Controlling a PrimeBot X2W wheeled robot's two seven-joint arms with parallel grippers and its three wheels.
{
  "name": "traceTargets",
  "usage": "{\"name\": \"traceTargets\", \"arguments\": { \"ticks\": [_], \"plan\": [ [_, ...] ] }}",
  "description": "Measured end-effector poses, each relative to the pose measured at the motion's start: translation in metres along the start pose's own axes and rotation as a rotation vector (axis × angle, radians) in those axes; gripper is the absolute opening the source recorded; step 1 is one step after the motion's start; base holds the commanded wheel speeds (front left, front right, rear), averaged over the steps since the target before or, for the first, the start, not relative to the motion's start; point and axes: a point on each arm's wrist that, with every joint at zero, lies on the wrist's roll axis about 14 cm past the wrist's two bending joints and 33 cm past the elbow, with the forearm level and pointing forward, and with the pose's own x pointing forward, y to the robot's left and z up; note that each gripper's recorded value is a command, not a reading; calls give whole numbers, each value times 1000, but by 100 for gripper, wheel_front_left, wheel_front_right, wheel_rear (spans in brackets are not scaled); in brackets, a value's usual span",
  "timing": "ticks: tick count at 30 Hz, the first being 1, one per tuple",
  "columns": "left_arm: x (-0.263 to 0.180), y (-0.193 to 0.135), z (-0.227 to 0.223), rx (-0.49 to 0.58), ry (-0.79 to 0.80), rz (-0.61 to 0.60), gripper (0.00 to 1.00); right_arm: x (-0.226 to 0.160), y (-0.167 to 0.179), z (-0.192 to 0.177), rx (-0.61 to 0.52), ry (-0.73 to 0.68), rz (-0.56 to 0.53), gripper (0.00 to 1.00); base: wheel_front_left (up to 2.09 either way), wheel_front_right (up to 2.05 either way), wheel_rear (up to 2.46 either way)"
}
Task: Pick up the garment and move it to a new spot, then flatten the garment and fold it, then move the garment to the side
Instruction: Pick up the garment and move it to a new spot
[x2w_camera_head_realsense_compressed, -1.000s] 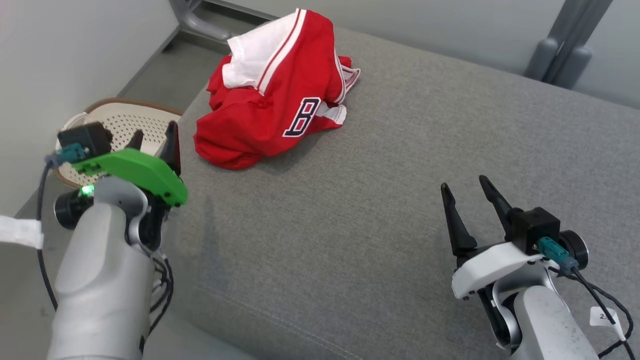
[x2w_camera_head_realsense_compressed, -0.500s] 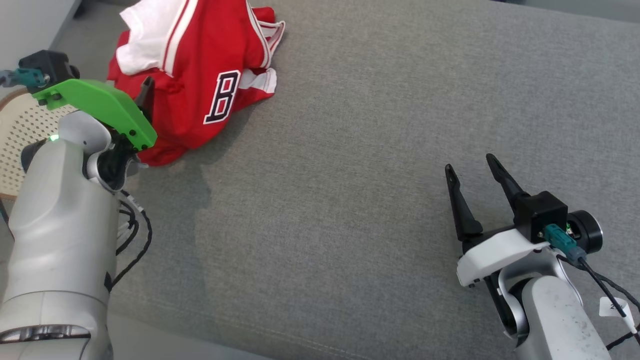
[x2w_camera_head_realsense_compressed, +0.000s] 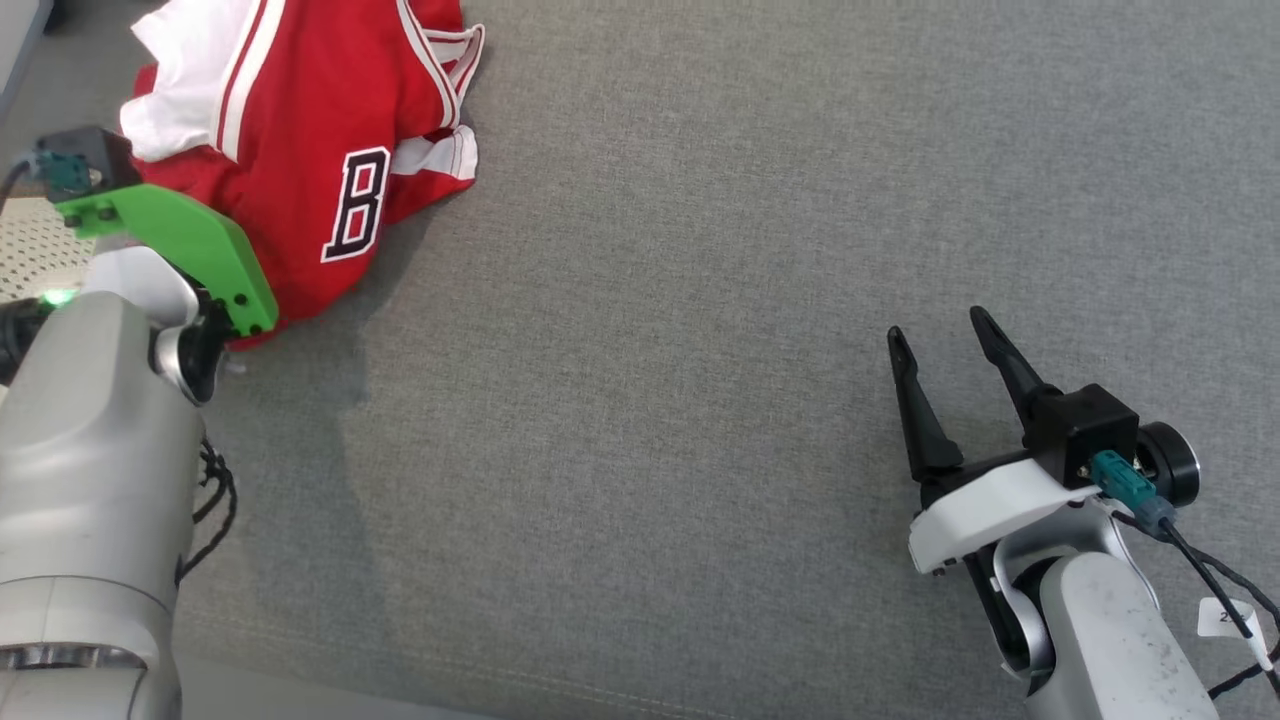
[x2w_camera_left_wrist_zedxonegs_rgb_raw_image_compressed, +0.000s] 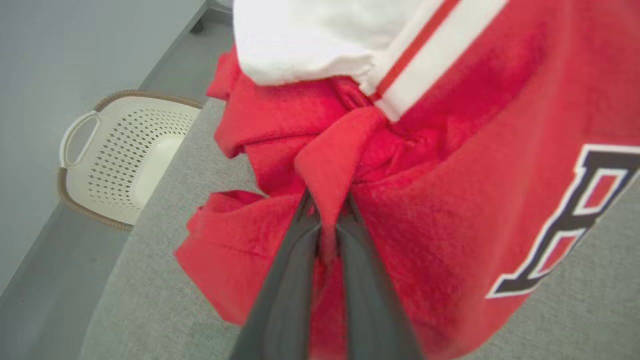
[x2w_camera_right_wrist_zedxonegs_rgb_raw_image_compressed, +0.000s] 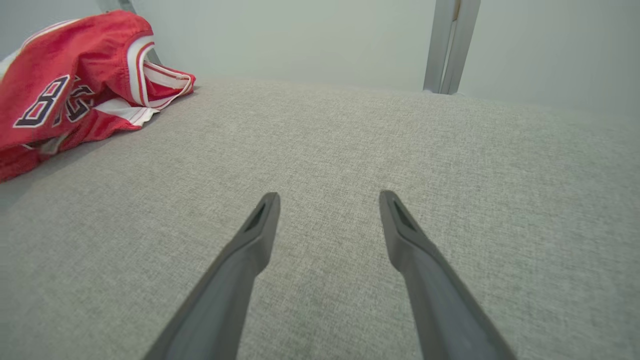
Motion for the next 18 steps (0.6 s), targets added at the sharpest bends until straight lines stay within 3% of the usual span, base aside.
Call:
{"name": "traceTargets", "arguments": {
  "ticks": [4, 9, 18],
  "plan": [
    [-15, 4, 51, 33, -176, 17, 0, -4, 5, 6, 23, -25, 8, 100, 0, 0, 0],
    [-53, -19, 122, 80, -423, -58, 0, -15, 12, 21, 53, -77, 11, 100, 0, 0, 0],
    [-161, -121, 222, 204, -818, -312, 0, -47, 9, 52, 51, -167, -31, 100, 0, 0, 0]
  ]
}}
